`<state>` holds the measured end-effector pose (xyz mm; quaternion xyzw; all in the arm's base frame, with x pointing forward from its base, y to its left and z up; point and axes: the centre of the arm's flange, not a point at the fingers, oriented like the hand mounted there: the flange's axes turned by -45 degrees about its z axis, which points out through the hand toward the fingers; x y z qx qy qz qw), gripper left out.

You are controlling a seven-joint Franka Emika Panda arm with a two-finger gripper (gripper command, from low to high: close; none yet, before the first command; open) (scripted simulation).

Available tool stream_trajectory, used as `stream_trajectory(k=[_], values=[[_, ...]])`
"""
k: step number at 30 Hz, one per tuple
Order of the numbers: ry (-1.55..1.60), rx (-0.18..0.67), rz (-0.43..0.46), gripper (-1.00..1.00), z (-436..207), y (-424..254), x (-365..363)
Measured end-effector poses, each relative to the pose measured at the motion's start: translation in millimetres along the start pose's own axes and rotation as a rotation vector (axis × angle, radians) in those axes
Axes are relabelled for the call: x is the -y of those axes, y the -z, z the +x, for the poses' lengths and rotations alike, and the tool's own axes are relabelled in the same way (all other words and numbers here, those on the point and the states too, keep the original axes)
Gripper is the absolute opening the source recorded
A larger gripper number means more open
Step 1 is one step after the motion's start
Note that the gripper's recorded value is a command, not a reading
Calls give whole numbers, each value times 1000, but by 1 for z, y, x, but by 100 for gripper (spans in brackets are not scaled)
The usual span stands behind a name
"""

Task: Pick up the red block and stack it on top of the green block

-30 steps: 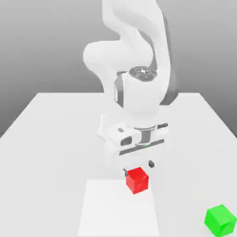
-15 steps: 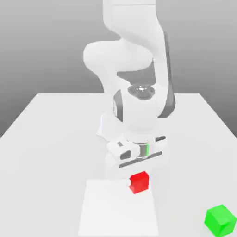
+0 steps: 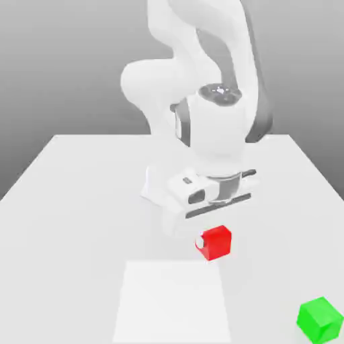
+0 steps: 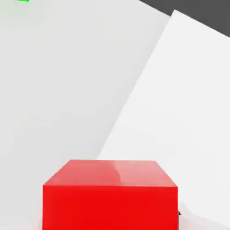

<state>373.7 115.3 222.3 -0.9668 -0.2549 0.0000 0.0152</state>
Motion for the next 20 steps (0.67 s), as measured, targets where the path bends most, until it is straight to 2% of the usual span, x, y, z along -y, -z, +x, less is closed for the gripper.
stream_trajectory(k=[6,12,16,17,20], values=[[24,2,9,-100,74,13,35],[31,8,-19,-100,140,20,73],[31,8,-28,-100,151,-24,79],[32,8,-28,100,151,-37,79],[32,8,-28,100,151,-37,79]])
